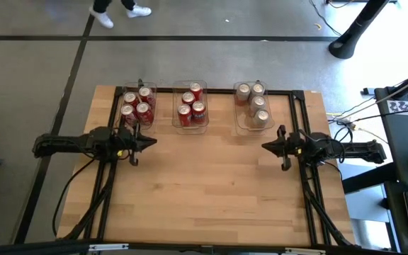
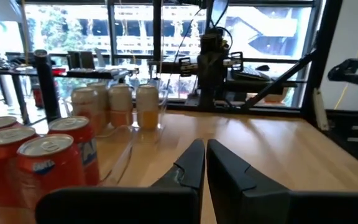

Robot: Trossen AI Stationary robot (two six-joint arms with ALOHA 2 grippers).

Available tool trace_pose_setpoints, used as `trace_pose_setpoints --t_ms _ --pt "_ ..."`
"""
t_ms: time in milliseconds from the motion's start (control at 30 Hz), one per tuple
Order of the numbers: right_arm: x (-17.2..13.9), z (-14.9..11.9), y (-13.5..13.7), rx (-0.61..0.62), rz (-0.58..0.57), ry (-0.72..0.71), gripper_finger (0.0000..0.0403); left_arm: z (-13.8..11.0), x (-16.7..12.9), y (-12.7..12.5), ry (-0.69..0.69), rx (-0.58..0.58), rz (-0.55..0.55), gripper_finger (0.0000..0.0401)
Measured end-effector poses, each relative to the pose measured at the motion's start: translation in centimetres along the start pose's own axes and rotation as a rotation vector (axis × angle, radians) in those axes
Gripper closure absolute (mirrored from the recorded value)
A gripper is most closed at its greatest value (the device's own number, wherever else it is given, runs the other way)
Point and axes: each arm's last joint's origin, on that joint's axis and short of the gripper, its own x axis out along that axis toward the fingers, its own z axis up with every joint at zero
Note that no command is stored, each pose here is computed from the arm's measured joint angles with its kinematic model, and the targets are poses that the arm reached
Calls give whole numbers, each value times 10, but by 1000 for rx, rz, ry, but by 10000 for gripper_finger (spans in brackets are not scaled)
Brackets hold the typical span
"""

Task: Sort soda cans
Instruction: Return to Home Position

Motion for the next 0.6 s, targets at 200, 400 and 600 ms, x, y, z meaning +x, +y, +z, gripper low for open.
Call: trace_pose_setpoints --t_ms 200,400,600 --pt "1 -2 1 -20 31 27 393 -1 1 0 10 22 5 391" --pt "1 -2 1 -20 29 28 393 -1 1 0 12 27 5 391" --pt "1 -2 1 -20 30 22 393 -1 1 0 12 21 5 391"
